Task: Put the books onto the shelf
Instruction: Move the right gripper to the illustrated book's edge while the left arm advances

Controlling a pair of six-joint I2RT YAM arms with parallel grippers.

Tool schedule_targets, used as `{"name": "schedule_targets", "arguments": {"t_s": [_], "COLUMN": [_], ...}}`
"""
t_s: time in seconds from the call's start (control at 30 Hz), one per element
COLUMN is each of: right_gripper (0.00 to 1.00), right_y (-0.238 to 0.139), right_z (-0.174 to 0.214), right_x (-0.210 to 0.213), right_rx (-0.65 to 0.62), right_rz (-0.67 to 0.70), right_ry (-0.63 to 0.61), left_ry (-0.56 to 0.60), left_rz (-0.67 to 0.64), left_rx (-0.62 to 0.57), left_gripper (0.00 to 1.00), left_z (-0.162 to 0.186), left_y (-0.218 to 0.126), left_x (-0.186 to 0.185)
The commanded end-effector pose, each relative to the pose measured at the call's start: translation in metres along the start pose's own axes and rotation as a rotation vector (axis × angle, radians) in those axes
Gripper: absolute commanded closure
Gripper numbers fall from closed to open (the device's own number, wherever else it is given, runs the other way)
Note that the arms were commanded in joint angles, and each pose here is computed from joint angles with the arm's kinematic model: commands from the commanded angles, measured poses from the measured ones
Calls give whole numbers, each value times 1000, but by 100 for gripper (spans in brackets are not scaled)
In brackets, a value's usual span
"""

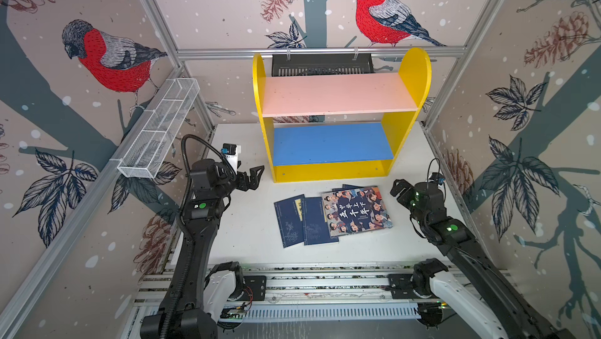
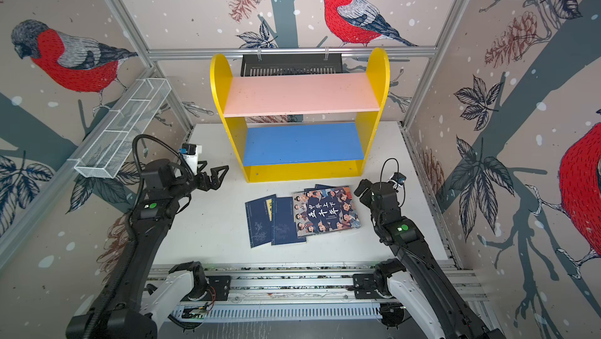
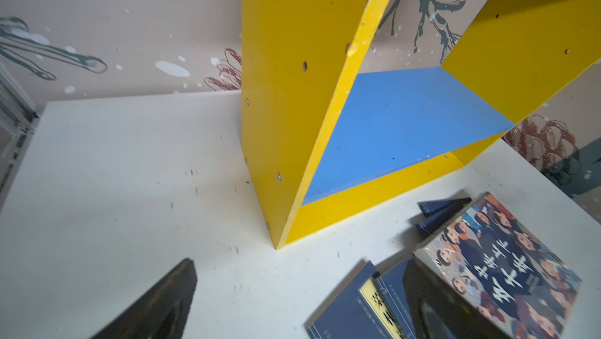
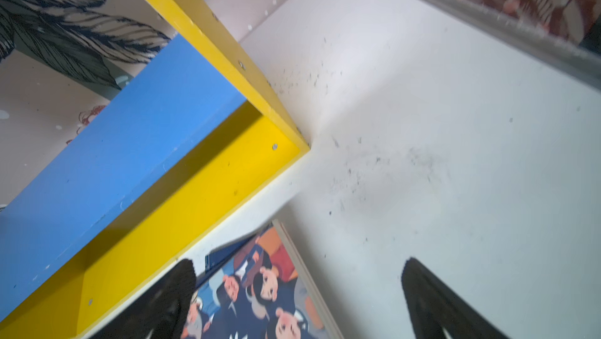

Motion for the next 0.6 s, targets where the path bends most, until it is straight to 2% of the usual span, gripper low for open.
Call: {"name": "schedule_targets", "arguments": {"t_s": [0.0,0.13,0.3,0.43,0.57], "right_gripper": [0,0,0,0,0], "right_y": [-11,-24,-32,-35,-30], "right_z": [34,52,85,115,137], "right_x": [11,27,22,16,14], "right_rx": [190,287,410,487,525], "right_rz": [-88,-199,-208,-217,-244], "right_ry": [98,112,147,185,238], "left_ry": [-126,-261,-392,-441,-409], "left_rz": [60,104,158,178,208], "left_rx": [170,261,302,233,97], "left_gripper": [1,3,3,4,3], "left_z": [23,27,35,35,23], "left_y": [-3,-3,-7,-15,-24], "left_x": [-14,-26,-37,-43,-51]}}
Point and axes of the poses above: each gripper's point midway between its finger pads, its own y axis out along the fingers, its own x axis along the line the jaws close on, z = x × y, the point moved 1 cm from there along -y, back along the fingers, and after that the axes turned 14 degrees about -y, right-handed, at the moved point
